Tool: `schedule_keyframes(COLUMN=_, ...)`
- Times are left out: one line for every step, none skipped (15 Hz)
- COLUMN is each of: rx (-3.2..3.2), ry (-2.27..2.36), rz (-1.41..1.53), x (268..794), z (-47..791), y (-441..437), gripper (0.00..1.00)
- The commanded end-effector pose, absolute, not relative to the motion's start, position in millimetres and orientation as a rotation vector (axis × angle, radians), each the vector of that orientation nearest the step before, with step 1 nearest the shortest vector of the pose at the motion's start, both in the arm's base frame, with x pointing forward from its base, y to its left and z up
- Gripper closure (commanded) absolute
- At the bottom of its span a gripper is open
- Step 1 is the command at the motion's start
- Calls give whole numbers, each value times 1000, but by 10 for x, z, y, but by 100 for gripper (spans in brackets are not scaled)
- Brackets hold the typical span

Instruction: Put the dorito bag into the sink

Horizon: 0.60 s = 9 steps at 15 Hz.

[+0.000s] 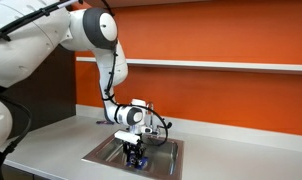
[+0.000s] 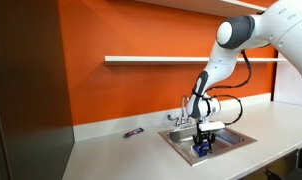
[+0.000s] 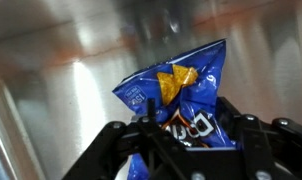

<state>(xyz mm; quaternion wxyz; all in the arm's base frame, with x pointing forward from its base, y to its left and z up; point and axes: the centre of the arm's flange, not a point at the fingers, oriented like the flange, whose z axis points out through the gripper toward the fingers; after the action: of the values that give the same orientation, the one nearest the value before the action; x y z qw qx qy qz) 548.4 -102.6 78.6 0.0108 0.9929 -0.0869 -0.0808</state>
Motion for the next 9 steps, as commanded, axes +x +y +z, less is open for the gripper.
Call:
schedule_keyframes(rx=3098, ry=-264, rz=-203, x=5485, z=1211, y=-997, gripper=5)
schedule_keyframes(rx=3097, ry=-263, rz=-189, x=5484, z=1298, y=-993, gripper=0)
schedule_keyframes(rx=3096, ry=-263, rz=-174, x=5480, z=1402, y=-987, gripper=0)
schedule_keyframes(rx=3098, ry=-262, rz=-160, x=5474, z=1485, y=-979, gripper=0)
schedule_keyframes(rx=3102, ry=-263, rz=-146, x=5456, z=1581, y=-963, gripper=0)
schedule_keyframes(rx=3103, ry=-260, rz=-134, x=5438, z=1659, y=-947, gripper=0)
schedule_keyframes(rx=3105, ry=-258, rz=-126, x=5410, z=1737, y=-921, gripper=0)
schedule_keyframes(rx=3108, ry=-254, rz=-119, x=5379, z=1807, y=-893, gripper=0)
schedule_keyframes(rx=3110, ry=-247, rz=-116, x=5346, z=1870, y=-863, gripper=0)
